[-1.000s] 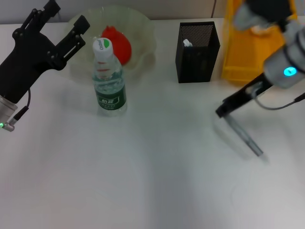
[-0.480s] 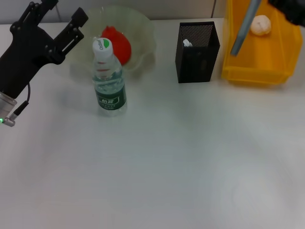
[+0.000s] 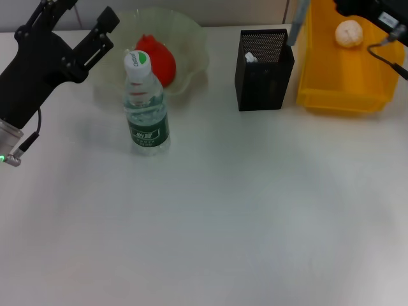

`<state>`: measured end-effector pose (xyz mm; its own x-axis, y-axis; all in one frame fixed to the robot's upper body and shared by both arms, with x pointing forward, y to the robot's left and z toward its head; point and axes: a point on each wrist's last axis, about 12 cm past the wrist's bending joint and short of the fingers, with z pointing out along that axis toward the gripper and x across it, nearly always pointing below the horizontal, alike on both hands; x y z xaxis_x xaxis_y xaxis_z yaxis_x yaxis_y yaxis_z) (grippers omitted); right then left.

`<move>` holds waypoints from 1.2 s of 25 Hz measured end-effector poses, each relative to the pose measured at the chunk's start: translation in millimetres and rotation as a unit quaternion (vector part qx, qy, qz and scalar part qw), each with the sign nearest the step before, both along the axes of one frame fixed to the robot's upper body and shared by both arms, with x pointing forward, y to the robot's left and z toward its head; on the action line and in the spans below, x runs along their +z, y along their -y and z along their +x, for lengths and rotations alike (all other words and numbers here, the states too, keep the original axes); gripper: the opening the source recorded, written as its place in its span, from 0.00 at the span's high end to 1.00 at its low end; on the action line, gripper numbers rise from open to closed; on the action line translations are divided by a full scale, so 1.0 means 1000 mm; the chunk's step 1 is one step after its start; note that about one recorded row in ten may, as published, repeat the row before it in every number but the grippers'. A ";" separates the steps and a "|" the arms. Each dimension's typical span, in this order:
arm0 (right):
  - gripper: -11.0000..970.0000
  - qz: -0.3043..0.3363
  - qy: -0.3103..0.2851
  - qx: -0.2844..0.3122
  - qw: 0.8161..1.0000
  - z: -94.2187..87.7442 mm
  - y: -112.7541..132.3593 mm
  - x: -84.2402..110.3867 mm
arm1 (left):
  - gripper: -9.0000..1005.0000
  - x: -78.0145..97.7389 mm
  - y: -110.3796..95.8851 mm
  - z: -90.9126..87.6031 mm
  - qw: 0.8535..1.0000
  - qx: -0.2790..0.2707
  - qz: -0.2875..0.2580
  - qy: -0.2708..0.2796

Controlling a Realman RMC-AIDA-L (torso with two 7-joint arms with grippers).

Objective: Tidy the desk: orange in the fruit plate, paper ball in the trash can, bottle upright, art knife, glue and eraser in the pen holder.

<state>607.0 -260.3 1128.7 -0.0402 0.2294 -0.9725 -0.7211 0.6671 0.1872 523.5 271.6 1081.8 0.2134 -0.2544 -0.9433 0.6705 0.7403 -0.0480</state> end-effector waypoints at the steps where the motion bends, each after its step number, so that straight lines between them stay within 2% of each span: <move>1: 0.84 -0.006 0.000 -0.001 1.000 0.003 -0.002 0.001 | 0.20 -0.001 -0.001 -0.001 1.000 0.001 0.000 -0.001; 9: 0.84 -0.065 -0.020 -0.010 0.998 0.026 -0.024 0.001 | 0.20 -0.003 -0.004 -0.004 1.000 0.008 0.004 -0.001; 21: 0.84 -0.088 -0.020 -0.027 0.996 0.038 -0.035 0.003 | 0.20 -0.003 -0.011 -0.007 1.000 0.017 0.006 0.001; 30: 0.83 -0.103 -0.011 -0.027 0.994 0.040 -0.041 0.002 | 0.20 -0.005 -0.014 -0.010 1.000 0.024 0.005 -0.001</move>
